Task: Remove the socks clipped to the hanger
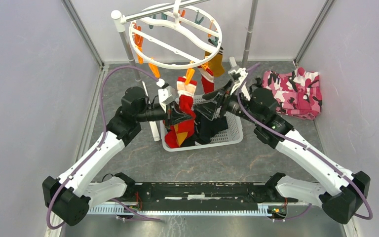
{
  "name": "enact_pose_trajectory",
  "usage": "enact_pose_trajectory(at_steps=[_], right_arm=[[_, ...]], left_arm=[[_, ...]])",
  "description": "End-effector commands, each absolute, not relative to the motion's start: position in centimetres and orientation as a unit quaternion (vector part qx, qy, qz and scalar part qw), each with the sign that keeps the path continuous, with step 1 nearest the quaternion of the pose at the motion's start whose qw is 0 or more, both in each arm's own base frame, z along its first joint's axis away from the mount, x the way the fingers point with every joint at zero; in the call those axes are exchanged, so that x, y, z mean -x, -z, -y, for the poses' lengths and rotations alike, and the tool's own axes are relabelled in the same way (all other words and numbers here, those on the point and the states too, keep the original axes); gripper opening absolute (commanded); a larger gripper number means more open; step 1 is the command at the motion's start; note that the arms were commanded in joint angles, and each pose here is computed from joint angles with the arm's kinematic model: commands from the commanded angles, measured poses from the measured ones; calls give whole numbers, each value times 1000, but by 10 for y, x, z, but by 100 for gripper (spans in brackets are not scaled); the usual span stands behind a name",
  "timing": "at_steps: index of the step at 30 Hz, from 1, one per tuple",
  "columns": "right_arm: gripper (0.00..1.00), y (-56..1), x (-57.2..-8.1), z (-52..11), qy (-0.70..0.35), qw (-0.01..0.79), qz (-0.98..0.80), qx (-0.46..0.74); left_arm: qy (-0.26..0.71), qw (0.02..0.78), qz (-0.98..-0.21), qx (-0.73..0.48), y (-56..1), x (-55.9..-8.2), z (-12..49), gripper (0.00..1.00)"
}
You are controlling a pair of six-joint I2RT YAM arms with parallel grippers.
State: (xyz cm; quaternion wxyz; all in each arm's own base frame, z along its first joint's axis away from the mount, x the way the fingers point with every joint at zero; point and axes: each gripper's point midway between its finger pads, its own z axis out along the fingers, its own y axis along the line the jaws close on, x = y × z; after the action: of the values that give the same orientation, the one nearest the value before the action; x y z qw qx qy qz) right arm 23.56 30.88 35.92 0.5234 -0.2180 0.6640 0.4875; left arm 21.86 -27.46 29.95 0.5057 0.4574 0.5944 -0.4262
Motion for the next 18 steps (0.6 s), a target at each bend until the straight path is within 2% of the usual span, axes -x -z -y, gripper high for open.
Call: enact_pose_trajectory(at_steps=[1, 9, 11, 13, 15, 18], right_arm=[[79, -370, -237, -305, -522, 528, -637, 206], [77, -383, -232, -329, -598, 494, -594, 214], [72, -389, -232, -333, -612, 489, -584, 212], [56, -393, -232, -336, -625, 486, -575, 205], [38, -396, -233, -336, -633, 484, -571, 199], [15, -398, -230, -335, -639, 483, -565, 197]], left_arm=[[521, 454, -547, -473, -322, -171, 277, 2], [558, 399, -532, -497, -316, -144, 272, 2], [555, 397, -535, -497, -313, -145, 272, 2], [550, 398, -541, -497, -310, -147, 272, 5], [534, 405, -552, -495, -305, -153, 271, 20], [511, 414, -568, -494, -298, -163, 269, 29]])
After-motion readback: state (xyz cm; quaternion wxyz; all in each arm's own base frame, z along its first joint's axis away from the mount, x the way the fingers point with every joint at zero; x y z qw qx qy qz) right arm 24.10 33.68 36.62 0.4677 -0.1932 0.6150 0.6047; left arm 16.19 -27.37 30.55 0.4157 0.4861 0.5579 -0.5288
